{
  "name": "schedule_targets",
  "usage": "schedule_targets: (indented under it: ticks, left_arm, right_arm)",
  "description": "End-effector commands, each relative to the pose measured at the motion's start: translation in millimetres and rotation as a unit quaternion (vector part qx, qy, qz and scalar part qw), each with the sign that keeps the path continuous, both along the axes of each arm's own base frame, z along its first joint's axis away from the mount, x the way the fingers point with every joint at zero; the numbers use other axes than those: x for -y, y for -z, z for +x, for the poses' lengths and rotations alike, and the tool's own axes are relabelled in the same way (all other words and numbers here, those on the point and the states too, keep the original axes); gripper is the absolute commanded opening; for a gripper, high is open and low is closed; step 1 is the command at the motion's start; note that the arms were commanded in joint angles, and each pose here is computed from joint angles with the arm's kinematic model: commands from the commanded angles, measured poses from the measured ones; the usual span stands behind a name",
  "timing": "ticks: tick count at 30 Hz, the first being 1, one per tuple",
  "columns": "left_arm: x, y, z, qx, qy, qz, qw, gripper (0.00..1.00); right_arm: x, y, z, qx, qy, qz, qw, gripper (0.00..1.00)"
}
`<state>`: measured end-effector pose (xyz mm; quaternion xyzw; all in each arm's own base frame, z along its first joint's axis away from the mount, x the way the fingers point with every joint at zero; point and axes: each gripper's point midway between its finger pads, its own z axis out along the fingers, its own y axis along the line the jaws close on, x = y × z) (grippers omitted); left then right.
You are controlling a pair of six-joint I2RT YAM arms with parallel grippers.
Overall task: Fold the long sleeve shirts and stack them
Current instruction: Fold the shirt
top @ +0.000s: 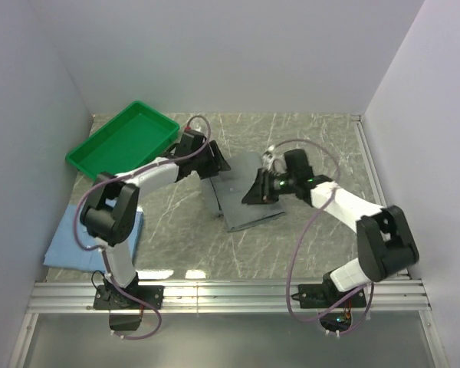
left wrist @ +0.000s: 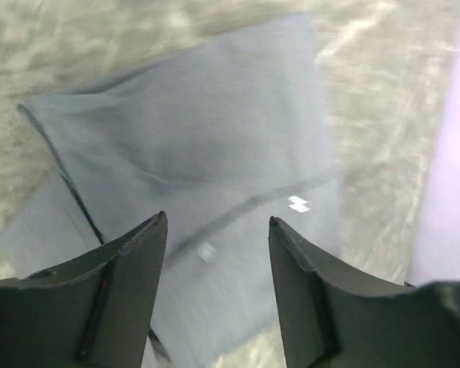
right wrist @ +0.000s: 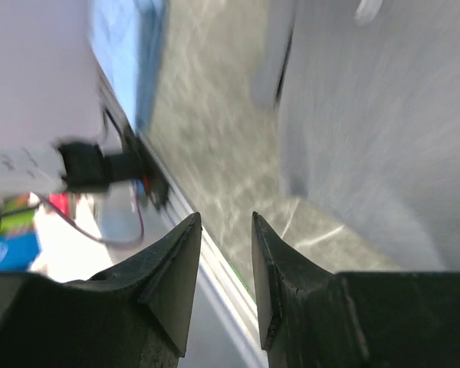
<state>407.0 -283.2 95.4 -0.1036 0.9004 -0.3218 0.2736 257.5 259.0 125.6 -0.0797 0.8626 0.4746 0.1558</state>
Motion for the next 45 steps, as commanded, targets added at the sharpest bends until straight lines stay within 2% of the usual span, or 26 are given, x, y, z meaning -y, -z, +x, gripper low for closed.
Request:
schedule_targets:
  ticks: [1,3,4,6,7,9,13,18,23,27,29,33,38,41,45]
  left_arm:
    - [5,-52,-22,0.066,0.035,0.018,0.997,0.63]
    - [16,-59,-43,0.068,0.058,0.018,0.996,0.63]
    - [18,-52,-54,0.057,0.070,0.023,0.996,0.61]
    - [32,-43,-80,0.037,0.108,0.018,0.993,0.59]
    - [34,-31,-92,0.019,0.121,0.019,0.992,0.58]
    - [46,-12,-116,-0.013,0.156,0.014,0.988,0.57]
    - [46,41,-154,-0.094,0.192,0.019,0.977,0.45]
    - [30,75,-169,-0.146,0.190,0.055,0.969,0.42]
    - [12,72,-166,-0.143,0.170,0.067,0.973,0.42]
    - [15,46,-159,-0.104,0.179,0.056,0.977,0.44]
    - [23,18,-149,-0.066,0.179,0.036,0.981,0.47]
    - [35,-28,-124,0.006,0.170,0.014,0.985,0.49]
    - [32,-48,-80,0.040,0.122,-0.023,0.991,0.49]
    - [24,-44,-54,0.037,0.088,-0.042,0.995,0.48]
    - [26,-12,-41,0.003,0.083,-0.047,0.995,0.47]
  right_arm:
    - [30,-16,23,0.034,0.050,-0.005,0.998,0.40]
    - [45,-6,27,0.009,0.077,0.003,0.997,0.40]
    - [48,-2,33,0.012,0.087,0.013,0.996,0.39]
    - [58,12,31,-0.025,0.114,0.034,0.993,0.39]
    - [59,17,39,-0.019,0.123,0.045,0.991,0.38]
    - [62,33,36,-0.052,0.135,0.054,0.988,0.38]
    - [74,77,38,-0.103,0.175,0.039,0.978,0.36]
    - [96,109,29,-0.158,0.228,0.033,0.960,0.35]
    - [104,99,30,-0.135,0.240,0.017,0.961,0.35]
    - [98,46,46,-0.055,0.230,0.029,0.971,0.34]
    - [92,13,60,-0.001,0.223,0.037,0.974,0.35]
    - [75,-34,86,0.066,0.208,0.065,0.974,0.36]
    - [39,-56,119,0.086,0.177,0.096,0.976,0.37]
    - [23,-49,142,0.076,0.171,0.121,0.975,0.37]
    - [19,0,167,0.041,0.191,0.125,0.973,0.37]
